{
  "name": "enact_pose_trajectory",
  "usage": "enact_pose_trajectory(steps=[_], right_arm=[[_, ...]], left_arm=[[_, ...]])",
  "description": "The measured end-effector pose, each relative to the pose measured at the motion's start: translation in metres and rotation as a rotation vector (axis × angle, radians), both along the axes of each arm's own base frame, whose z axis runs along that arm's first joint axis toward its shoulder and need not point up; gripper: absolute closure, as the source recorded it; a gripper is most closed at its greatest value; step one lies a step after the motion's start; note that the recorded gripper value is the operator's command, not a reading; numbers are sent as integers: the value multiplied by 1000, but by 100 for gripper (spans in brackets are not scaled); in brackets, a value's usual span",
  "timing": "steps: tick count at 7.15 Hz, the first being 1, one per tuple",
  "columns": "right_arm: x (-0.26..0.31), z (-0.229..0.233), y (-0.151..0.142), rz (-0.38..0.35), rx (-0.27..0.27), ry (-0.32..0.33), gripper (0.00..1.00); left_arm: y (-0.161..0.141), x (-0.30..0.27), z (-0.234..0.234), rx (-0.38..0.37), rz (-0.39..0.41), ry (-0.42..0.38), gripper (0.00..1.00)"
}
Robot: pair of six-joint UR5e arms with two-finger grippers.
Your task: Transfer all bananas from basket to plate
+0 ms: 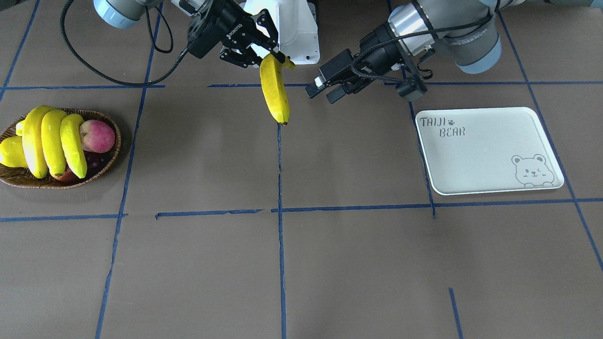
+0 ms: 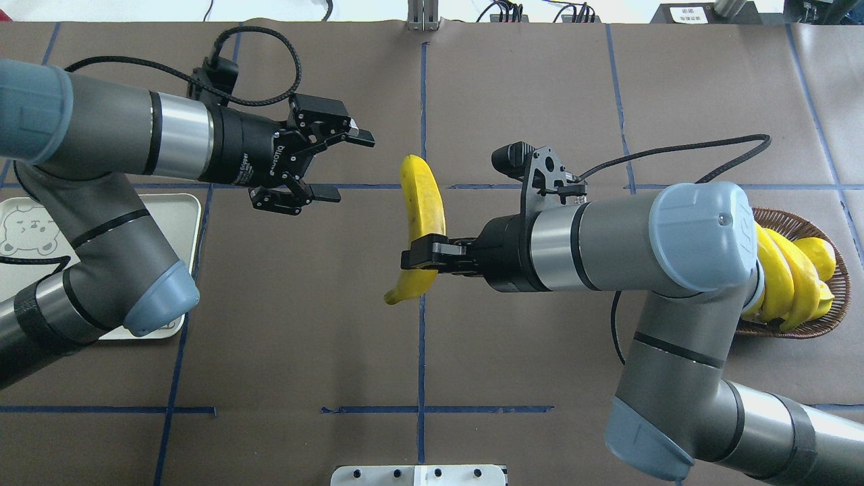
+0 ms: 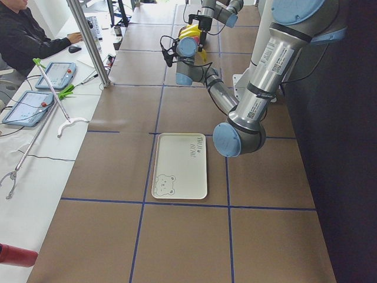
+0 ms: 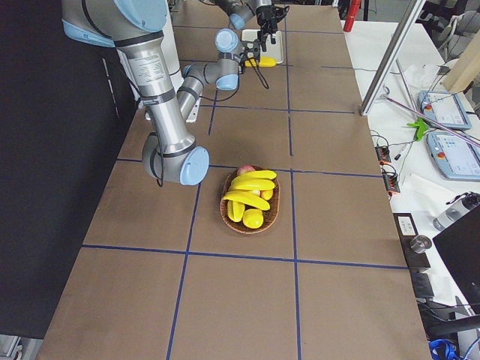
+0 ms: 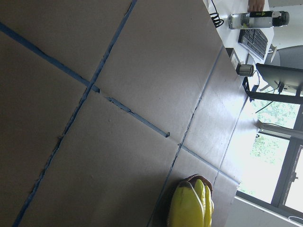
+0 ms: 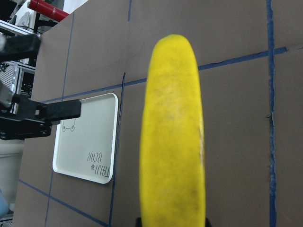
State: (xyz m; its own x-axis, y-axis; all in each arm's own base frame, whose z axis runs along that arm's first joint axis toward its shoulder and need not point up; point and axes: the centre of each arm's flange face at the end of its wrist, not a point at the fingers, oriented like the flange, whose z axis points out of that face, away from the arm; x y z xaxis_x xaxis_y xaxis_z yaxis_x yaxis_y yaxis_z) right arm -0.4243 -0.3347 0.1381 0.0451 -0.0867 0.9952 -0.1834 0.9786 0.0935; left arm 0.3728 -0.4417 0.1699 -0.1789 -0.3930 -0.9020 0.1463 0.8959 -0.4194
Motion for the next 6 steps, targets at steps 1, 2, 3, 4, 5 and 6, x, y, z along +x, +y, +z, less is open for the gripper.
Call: enact_pose_trajectory(steps=[1,2,3,4,5,6], right_arm=[[-2,-1,2,-2,0,-2,100],[-3,-2,4,-6,0,-2,100],[-6,-2,7,-12,1,-2,100],[-7,-2,9,-15,1,-2,100],[-8,-2,10,-17,1,-2,100],[-8,-3,10,-18,0,-3,100]], left_arm=[[4,8,-2,-2,8,2,3],[8,15,-2,-5,18,1,3],[13,23,-6,-3,24,7,4],[19,33,-15,2,22,19,4],[24,43,-21,4,18,29,4],[27,49,-24,4,19,33,5]])
